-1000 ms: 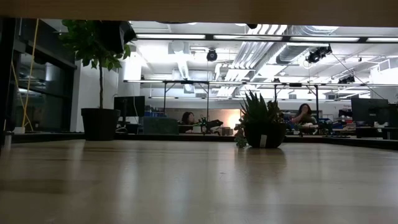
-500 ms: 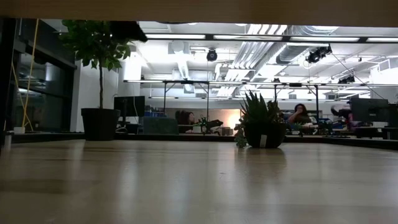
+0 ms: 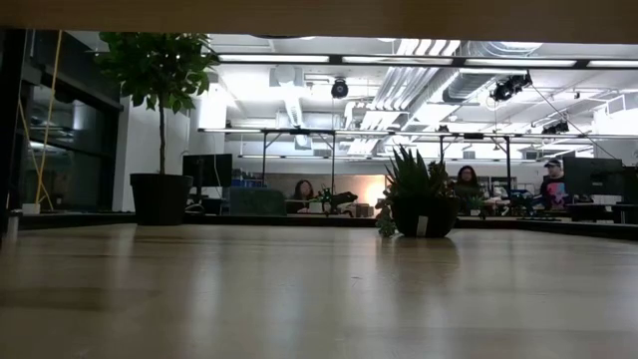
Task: Pick and place slides into the shelf
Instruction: Return to Home Position
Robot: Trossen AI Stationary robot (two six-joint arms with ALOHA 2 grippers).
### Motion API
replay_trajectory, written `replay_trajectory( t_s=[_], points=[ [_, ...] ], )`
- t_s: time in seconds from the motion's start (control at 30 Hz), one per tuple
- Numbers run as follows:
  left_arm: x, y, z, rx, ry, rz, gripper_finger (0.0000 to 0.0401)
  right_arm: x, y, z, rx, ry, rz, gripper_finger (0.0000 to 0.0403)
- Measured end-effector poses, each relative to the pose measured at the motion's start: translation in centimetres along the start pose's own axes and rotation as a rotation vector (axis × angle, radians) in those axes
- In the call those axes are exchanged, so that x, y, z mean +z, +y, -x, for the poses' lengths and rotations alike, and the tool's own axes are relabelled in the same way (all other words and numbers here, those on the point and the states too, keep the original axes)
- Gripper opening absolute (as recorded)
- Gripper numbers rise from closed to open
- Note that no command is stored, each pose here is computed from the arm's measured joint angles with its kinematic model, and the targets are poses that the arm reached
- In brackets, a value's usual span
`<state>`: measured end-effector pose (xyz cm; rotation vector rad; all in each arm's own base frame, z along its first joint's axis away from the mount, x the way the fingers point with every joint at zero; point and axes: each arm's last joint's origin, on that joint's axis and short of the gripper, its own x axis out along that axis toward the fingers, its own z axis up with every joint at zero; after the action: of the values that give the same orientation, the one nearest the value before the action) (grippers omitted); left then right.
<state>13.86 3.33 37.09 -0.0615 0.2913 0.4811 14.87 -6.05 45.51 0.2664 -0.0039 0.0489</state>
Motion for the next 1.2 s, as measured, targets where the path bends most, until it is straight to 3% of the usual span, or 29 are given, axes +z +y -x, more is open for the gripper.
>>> replay_trajectory(
  t_s=[0.17, 0.43, 0.6, 0.8, 1.2],
  points=[
    [0.2, 0.7, 2.0, 0.043, -0.07, 0.022, 0.0326, 0.3, 1.6, 2.8, -0.005, -0.041, 0.025, 0.0005],
    [0.3, 1.7, 4.1, 0.142, -0.143, 0.028, 0.0326, -0.3, 3.0, 5.6, -0.017, -0.076, 0.025, 0.0002],
    [0.2, 2.3, 5.6, 0.195, -0.189, 0.023, 0.0326, -2.7, 2.6, 6.5, -0.101, -0.107, -0.025, 0.0],
    [-0.1, 2.9, 7.4, 0.231, -0.233, 0.014, 0.0326, -5.9, 1.5, 6.2, -0.067, -0.18, -0.125, 0.0],
    [-2.1, 3.9, 9.3, 0.312, -0.186, 0.027, 0.0326, -11.5, -0.9, 5.0, 0.005, -0.311, -0.258, 0.0]
  ],
)
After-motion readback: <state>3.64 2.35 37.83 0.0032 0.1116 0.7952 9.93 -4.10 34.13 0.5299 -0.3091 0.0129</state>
